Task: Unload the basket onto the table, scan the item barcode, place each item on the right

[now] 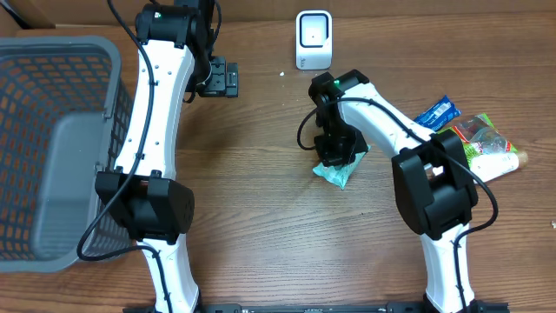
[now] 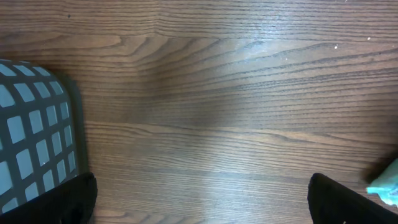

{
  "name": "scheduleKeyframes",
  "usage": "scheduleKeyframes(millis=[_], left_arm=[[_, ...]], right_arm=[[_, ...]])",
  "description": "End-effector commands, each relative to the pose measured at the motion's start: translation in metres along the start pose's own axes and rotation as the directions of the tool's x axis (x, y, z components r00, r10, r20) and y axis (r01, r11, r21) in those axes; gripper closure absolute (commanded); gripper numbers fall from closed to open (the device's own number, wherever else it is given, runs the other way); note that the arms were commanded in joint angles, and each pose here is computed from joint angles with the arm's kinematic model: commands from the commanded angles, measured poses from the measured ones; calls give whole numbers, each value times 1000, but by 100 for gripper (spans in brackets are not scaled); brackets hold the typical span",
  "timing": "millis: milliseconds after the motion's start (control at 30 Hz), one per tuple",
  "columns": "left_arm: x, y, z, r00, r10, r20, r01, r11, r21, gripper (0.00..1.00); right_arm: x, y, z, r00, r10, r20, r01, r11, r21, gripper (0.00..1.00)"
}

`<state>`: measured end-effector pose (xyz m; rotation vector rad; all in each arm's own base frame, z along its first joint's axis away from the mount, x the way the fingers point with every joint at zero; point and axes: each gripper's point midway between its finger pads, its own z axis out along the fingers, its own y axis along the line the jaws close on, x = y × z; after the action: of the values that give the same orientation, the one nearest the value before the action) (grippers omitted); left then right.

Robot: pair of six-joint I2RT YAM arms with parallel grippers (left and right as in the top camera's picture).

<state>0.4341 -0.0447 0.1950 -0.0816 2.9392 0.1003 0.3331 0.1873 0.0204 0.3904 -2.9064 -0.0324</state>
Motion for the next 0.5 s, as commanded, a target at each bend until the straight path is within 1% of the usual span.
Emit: scheduleKeyframes(millis=[0, 100, 200, 267, 300, 400, 467], left_arm=[[1, -3, 3, 1000, -15, -8, 15, 1000, 7, 0], [1, -3, 3, 1000, -15, -8, 15, 1000, 7, 0], [1, -3, 3, 1000, -15, -8, 15, 1000, 7, 0], [1, -3, 3, 1000, -15, -8, 15, 1000, 7, 0], [1, -3, 3, 1000, -15, -8, 15, 1000, 7, 0], [1, -3, 3, 1000, -15, -8, 15, 1000, 7, 0], [1, -3, 3, 1000, -15, -7, 15, 1000, 7, 0]], right_arm=[[-15, -5, 7, 998, 8, 70, -10, 1000, 27, 96], [-23, -3, 7, 991, 90, 100, -91, 996, 10, 96], [-28, -2, 6, 962, 244, 121, -244, 970, -17, 94], [-31, 0, 6, 934, 338, 117, -334, 941, -56, 87], [-33, 5, 5, 926, 362, 109, -353, 931, -93, 83], [-41, 27, -1, 930, 359, 79, -332, 913, -235, 78], [-47, 43, -6, 935, 348, 61, -309, 890, -334, 77]])
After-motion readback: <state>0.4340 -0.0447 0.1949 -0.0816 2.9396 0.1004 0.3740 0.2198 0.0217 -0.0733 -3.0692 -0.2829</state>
